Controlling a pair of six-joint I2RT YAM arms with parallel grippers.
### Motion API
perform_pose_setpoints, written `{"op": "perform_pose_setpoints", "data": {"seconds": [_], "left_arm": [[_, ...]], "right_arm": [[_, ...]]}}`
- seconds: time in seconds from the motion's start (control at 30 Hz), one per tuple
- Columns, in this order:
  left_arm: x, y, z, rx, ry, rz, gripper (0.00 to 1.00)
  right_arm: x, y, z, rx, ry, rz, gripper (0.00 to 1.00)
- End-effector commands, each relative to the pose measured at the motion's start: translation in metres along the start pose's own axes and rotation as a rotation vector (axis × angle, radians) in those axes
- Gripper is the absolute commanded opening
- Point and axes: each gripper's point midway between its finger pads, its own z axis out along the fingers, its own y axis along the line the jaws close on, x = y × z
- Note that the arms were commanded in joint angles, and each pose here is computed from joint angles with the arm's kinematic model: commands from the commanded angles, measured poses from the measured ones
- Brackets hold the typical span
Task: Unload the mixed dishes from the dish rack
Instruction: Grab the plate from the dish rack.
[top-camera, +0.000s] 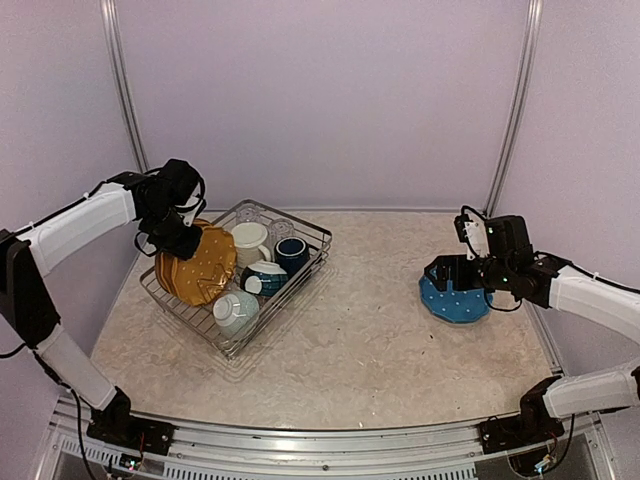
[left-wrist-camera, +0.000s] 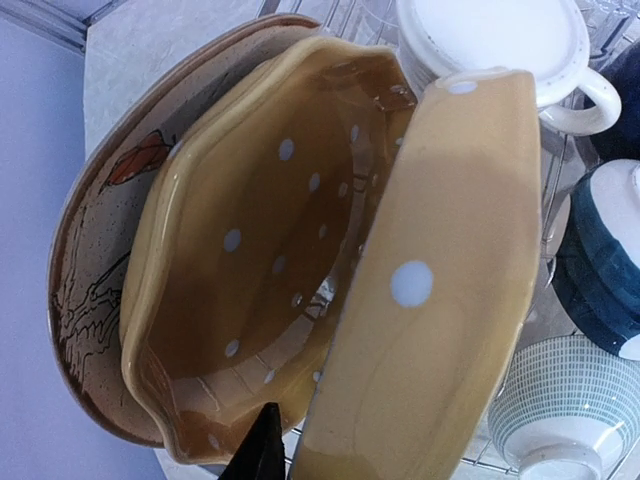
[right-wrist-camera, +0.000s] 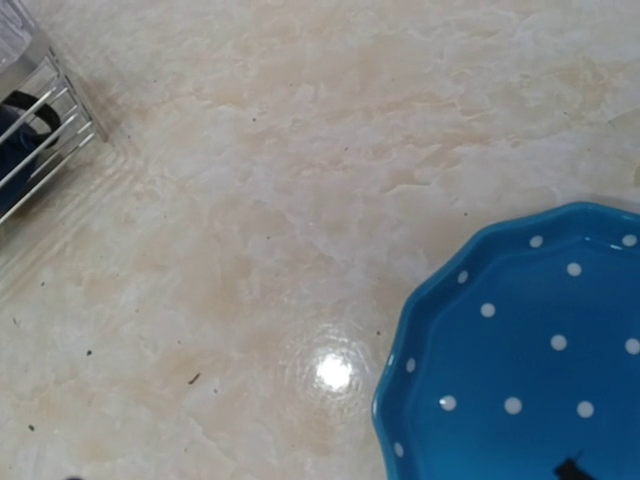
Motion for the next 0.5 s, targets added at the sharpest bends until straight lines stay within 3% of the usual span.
{"op": "perform_pose_setpoints", "data": {"seconds": [0.0, 0.17, 0.47], "left_arm": [[-0.036, 0.0, -0.049, -0.03, -0.196, -0.028, 0.12], [-0.039, -0.001, -0.058, -0.053, -0.19, -0.006, 0.01], [-0.043, -0.009, -0.082, -0.116, -0.209, 0.061, 0.0]], "right_arm": [[-0.001, 0.003, -0.003, -0.004, -0.016, -0.001, 1.0], [0.0, 0.002, -0.007, 0.001, -0.024, 0.004, 1.0], [0.0, 0.003, -0.01, -0.007, -0.034, 0.015, 1.0]]}}
